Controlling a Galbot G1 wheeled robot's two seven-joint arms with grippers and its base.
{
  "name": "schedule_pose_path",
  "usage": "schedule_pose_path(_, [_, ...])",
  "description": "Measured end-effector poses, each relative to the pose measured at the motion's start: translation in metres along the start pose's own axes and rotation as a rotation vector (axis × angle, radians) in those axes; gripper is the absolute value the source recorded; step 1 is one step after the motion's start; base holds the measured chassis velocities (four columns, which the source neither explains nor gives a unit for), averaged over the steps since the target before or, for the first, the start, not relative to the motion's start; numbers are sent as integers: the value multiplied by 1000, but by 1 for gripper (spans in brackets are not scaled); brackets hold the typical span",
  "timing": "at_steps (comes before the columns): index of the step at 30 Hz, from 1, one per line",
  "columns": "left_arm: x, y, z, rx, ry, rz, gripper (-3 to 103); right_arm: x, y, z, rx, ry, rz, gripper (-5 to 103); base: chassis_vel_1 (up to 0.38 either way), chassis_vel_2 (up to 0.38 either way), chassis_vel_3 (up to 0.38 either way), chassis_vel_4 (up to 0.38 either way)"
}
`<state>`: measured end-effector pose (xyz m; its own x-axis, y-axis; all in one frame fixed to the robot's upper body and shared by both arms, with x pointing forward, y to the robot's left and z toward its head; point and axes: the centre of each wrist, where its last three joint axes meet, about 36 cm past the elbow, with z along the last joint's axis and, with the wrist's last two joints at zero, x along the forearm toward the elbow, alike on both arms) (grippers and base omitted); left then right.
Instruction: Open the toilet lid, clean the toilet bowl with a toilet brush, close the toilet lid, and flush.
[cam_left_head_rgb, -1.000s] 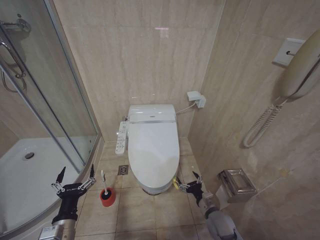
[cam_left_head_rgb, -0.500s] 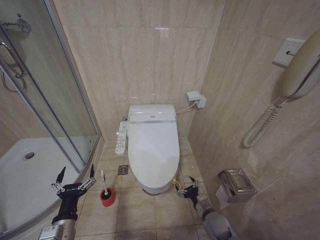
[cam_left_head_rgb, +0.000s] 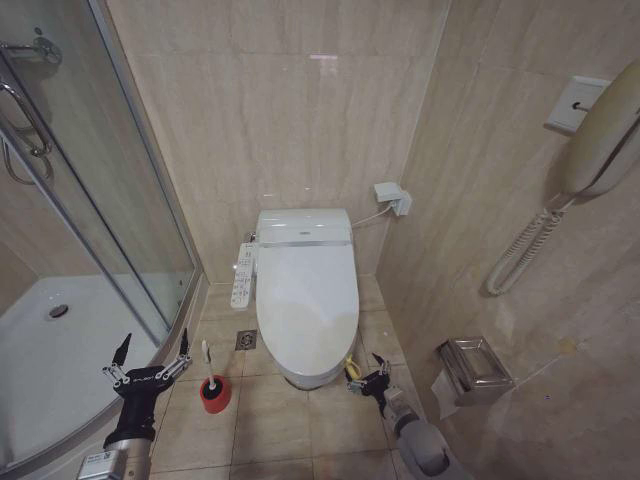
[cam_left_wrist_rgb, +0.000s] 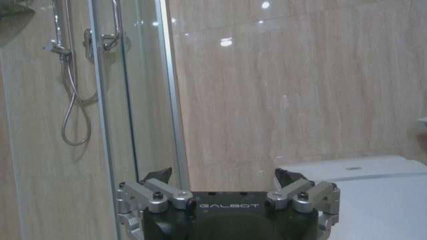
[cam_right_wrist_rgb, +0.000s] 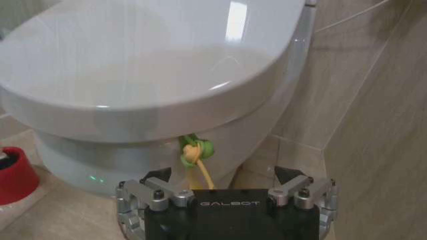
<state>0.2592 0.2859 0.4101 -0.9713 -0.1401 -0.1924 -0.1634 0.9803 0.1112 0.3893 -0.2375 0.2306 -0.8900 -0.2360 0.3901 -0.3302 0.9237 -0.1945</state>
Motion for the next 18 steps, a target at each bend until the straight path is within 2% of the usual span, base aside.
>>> schedule_pose_path(5, [0,0,0,0,0,0,100,-12,-1,7,13,12,21,100,0,0,0,0])
schedule_pose_path(18, [0,0,0,0,0,0,100,-16,-20,12,53,23,41,100,0,0,0,0])
